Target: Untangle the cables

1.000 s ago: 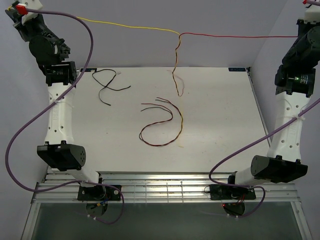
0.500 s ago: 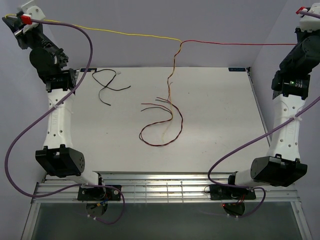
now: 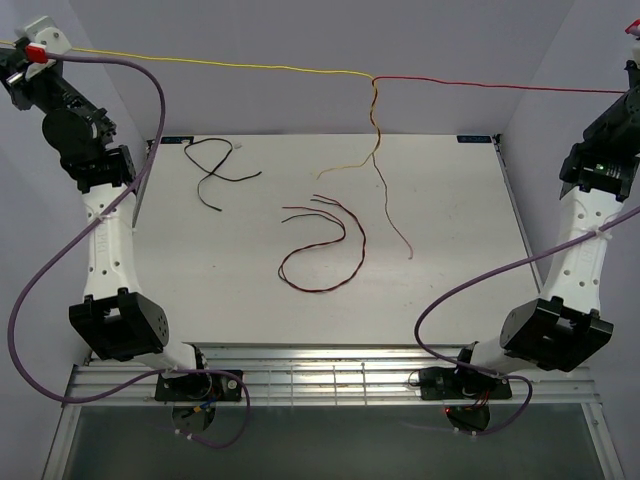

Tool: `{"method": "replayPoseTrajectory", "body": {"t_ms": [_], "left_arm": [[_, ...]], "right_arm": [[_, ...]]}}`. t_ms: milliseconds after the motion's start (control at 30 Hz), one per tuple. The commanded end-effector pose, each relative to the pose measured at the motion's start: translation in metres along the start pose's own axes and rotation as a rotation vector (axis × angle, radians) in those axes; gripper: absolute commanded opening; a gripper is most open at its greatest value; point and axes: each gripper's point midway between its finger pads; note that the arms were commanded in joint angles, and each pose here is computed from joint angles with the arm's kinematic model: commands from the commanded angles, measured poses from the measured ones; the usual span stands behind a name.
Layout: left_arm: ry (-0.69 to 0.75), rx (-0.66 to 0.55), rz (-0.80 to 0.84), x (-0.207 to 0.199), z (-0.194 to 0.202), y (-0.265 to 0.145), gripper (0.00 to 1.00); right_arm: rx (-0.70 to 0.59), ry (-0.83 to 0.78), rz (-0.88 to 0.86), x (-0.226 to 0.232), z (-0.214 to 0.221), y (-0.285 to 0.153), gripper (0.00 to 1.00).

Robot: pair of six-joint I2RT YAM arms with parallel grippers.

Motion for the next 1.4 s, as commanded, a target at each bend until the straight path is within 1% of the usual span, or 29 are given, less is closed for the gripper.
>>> {"method": "replayPoseTrajectory", "body": {"t_ms": [0, 133, 200, 367, 667, 767, 800, 833, 867, 900, 933, 967, 1000, 1033, 1067, 1100, 1133, 1167, 1200, 1233, 1267, 1333, 1367], "left_arm": [[-0.001, -0.010, -0.044, 0.024, 0.001, 0.008, 0.00], [-0.028, 0.010, -0.033, 0.018, 0.013, 0.016, 0.00], [-0.016, 0.016, -0.025, 0.015, 0.019, 0.018, 0.00], [-0.012, 0.031, -0.031, 0.020, 0.031, 0.022, 0.00], [-0.007, 0.043, -0.030, 0.026, 0.047, 0.023, 0.00], [-0.013, 0.064, -0.005, 0.020, 0.053, 0.024, 0.00], [-0.033, 0.060, 0.001, 0.021, 0.048, 0.026, 0.00], [-0.100, 0.063, 0.018, 0.016, 0.045, 0.027, 0.00], [-0.113, 0.109, 0.081, 0.002, 0.053, 0.024, 0.00], [-0.155, 0.119, 0.136, -0.009, 0.050, 0.022, 0.00], [-0.217, 0.086, 0.235, -0.025, 0.035, 0.021, 0.00], [-0.296, 0.135, 0.323, -0.045, 0.038, 0.011, 0.00], [-0.340, 0.138, 0.394, -0.060, 0.030, 0.004, 0.00], [-0.392, 0.113, 0.472, -0.071, 0.015, 0.000, 0.00], [-0.481, 0.158, 0.531, -0.085, 0.014, -0.009, 0.00], [-0.524, 0.163, 0.595, -0.099, 0.008, -0.017, 0.00], [-0.571, 0.140, 0.694, -0.111, -0.007, -0.028, 0.00], [-0.627, 0.159, 0.739, -0.120, -0.011, -0.036, 0.00], [-0.666, 0.150, 0.789, -0.126, -0.023, -0.045, 0.00], [-0.696, 0.145, 0.832, -0.131, -0.031, -0.052, 0.00], [-0.725, 0.121, 0.880, -0.133, -0.044, -0.058, 0.00], [-0.782, 0.111, 0.921, -0.138, -0.062, -0.065, 0.00], [-0.803, 0.085, 0.929, -0.132, -0.075, -0.064, 0.00]], "right_arm": [[-0.011, 0.003, 0.048, -0.011, 0.006, 0.012, 0.08], [-0.002, -0.005, 0.039, -0.008, 0.012, 0.017, 0.08], [0.006, -0.012, 0.041, -0.009, 0.016, 0.019, 0.08], [0.027, -0.023, 0.063, -0.021, 0.029, 0.023, 0.08], [0.048, -0.028, 0.043, -0.018, 0.043, 0.028, 0.08], [0.058, -0.015, 0.013, -0.014, 0.044, 0.028, 0.08], [0.069, 0.036, -0.013, -0.008, 0.044, 0.027, 0.08], [0.038, 0.075, -0.115, 0.008, 0.029, 0.025, 0.08], [0.074, 0.082, -0.218, 0.026, 0.034, 0.018, 0.08], [0.070, 0.102, -0.289, 0.040, 0.029, 0.012, 0.08], [0.047, 0.124, -0.411, 0.069, 0.016, 0.000, 0.08], [0.061, 0.123, -0.467, 0.082, 0.012, -0.009, 0.08], [0.051, 0.125, -0.504, 0.092, 0.004, -0.017, 0.08], [0.025, 0.119, -0.579, 0.115, -0.008, -0.031, 0.08], [0.017, 0.121, -0.620, 0.127, -0.013, -0.040, 0.08], [0.000, 0.130, -0.655, 0.134, -0.021, -0.049, 0.08], [-0.029, 0.150, -0.746, 0.152, -0.032, -0.064, 0.08], [-0.039, 0.178, -0.793, 0.159, -0.039, -0.072, 0.08], [-0.036, 0.198, -0.835, 0.165, -0.042, -0.080, 0.08], [-0.065, 0.230, -0.915, 0.172, -0.054, -0.094, 0.08], [-0.069, 0.272, -0.957, 0.176, -0.060, -0.102, 0.08], [-0.105, 0.310, -1.033, 0.181, -0.077, -0.118, 0.08], [-0.106, 0.321, -1.037, 0.181, -0.080, -0.119, 0.08]]}}
Point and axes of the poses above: each gripper's point midway between its finger pads, its own y axis out along the fingers, its own x axis along the line the jaws close on, z = x × y, and after that the axes turned 12 degrees about y, right-handed
